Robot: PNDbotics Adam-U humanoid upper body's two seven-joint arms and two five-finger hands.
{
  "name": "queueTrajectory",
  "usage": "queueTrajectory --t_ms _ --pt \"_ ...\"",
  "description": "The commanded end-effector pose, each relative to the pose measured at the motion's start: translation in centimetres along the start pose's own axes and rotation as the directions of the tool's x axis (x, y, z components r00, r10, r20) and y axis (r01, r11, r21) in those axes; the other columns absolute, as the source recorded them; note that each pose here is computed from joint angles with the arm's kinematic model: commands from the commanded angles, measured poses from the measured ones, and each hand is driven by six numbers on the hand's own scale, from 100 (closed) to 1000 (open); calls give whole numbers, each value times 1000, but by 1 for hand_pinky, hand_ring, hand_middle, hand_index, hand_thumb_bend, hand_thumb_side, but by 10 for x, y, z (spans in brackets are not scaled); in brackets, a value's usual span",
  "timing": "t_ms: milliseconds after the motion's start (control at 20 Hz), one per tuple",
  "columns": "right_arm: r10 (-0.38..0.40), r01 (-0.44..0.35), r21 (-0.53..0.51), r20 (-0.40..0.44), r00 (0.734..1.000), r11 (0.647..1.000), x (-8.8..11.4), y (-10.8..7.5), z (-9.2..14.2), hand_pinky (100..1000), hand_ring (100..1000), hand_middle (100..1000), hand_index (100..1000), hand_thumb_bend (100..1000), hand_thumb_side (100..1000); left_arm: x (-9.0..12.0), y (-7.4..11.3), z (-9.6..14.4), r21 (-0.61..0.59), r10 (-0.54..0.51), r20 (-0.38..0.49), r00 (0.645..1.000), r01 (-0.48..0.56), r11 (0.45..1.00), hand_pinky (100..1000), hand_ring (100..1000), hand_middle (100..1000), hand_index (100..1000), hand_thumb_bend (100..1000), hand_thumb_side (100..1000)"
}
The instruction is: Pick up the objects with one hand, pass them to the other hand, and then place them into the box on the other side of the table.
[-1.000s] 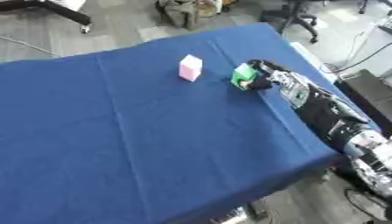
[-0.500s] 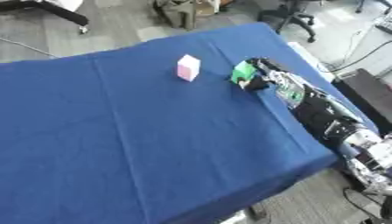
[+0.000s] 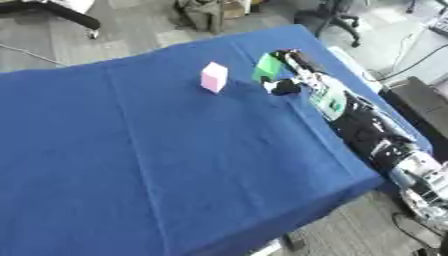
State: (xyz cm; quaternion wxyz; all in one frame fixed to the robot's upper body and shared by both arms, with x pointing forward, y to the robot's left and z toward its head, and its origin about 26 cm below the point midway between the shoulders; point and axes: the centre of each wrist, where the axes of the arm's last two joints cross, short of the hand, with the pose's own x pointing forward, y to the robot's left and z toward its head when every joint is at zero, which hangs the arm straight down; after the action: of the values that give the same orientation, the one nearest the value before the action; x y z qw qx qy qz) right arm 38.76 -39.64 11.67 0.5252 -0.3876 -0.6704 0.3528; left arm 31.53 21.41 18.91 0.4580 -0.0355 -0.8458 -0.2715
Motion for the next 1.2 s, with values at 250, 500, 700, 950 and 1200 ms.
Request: queueTrajectory --t_ms 250,500,700,950,1200 --pt "-41 95 -91 472 880 991 126 -31 13 782 803 521 785 100 100 -20 3 -2 31 2 -75 997 1 1000 834 899 748 751 483 825" --pt "-141 248 -52 704 696 967 197 -37 45 779 795 517 780 100 100 -32 -6 -11 2 43 -111 993 -43 999 837 902 748 759 476 851" --pt "-210 325 27 812 545 945 226 -21 49 777 790 515 781 100 100 -38 -17 -21 -68 72 -143 987 -83 994 836 902 746 761 483 868" --pt "-287 364 131 862 417 922 249 -2 53 778 788 516 782 100 100 -42 -38 -31 -224 106 -181 978 -146 964 838 903 738 763 514 900" --pt "-329 365 193 873 360 911 263 13 58 778 786 515 779 100 100 -43 -57 -37 -366 119 -218 969 -194 910 838 902 720 759 536 918"
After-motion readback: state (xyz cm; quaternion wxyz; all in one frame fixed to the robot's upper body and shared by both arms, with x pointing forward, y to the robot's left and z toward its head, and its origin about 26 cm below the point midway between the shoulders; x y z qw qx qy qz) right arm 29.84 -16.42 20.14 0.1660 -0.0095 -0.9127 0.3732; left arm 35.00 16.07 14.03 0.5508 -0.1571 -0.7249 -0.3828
